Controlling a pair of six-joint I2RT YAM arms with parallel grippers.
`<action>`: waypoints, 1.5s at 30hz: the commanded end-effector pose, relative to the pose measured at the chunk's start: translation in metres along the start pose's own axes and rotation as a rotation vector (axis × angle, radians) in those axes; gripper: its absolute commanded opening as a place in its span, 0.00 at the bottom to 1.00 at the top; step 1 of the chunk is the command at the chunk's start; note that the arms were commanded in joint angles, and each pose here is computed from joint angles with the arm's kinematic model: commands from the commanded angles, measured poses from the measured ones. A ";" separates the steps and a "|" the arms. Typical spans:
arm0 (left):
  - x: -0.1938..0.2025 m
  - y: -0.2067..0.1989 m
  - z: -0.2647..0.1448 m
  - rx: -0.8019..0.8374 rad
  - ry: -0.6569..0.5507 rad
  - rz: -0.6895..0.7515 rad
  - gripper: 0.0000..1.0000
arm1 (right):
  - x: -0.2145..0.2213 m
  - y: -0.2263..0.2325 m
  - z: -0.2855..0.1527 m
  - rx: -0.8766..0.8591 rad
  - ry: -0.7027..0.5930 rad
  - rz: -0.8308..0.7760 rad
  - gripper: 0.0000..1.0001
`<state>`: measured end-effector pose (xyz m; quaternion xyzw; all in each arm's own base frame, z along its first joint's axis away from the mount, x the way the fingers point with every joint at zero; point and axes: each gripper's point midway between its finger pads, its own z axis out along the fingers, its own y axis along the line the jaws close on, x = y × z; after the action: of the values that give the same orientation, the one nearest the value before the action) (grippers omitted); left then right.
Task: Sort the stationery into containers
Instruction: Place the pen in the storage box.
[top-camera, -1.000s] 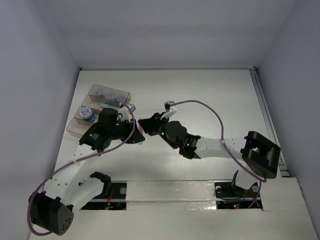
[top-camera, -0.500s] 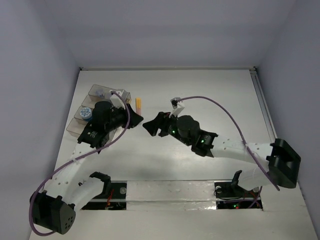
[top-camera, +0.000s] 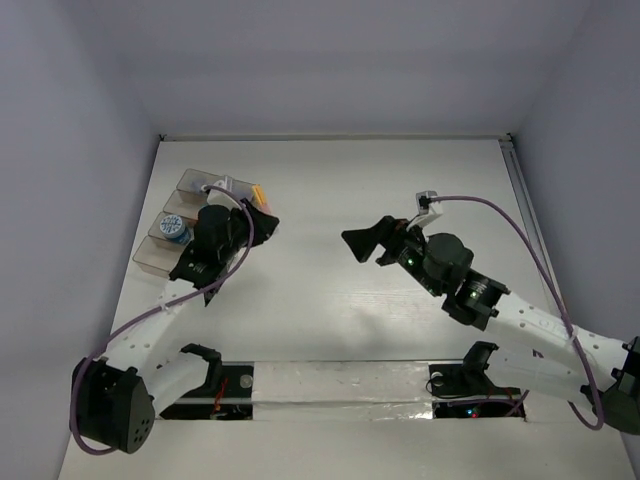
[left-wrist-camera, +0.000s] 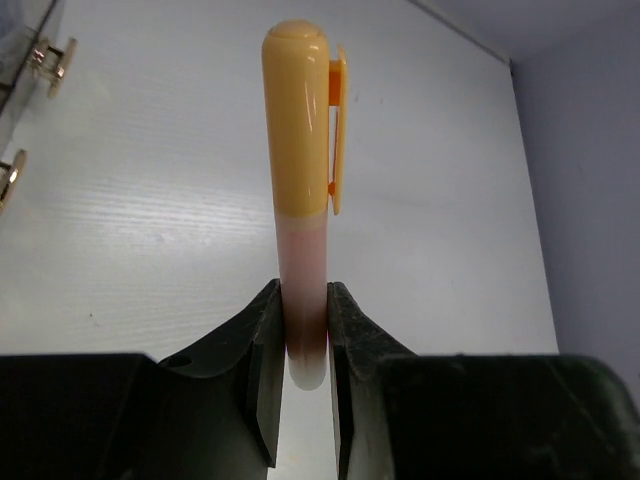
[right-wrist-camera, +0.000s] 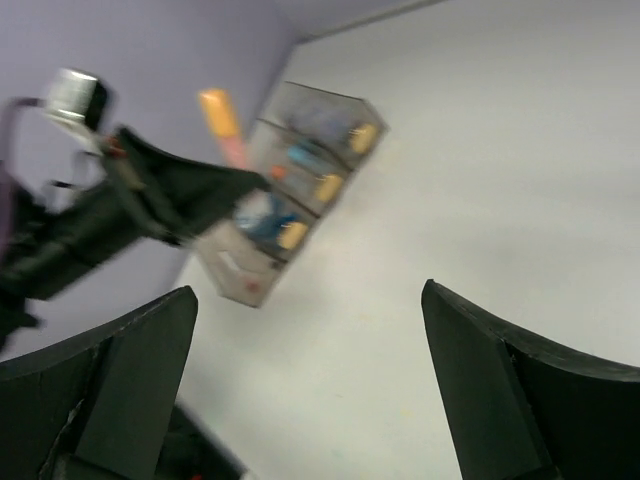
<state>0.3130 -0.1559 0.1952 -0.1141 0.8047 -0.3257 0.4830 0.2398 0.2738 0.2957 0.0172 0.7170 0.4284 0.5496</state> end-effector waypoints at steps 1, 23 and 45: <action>-0.071 -0.004 0.011 -0.040 -0.237 -0.097 0.00 | 0.015 -0.062 -0.012 0.183 0.022 -0.084 1.00; -0.130 0.167 0.045 -0.505 -0.435 -0.304 0.00 | 0.023 -0.103 -0.036 0.239 0.002 -0.136 1.00; -0.100 0.212 0.050 -0.656 -0.412 -0.398 0.12 | 0.017 -0.100 -0.041 0.228 -0.020 -0.126 1.00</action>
<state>0.4273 0.0274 0.0944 -0.4698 0.7379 -0.1065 0.4726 0.2431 0.1980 0.2156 0.0355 0.7645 0.3083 0.5650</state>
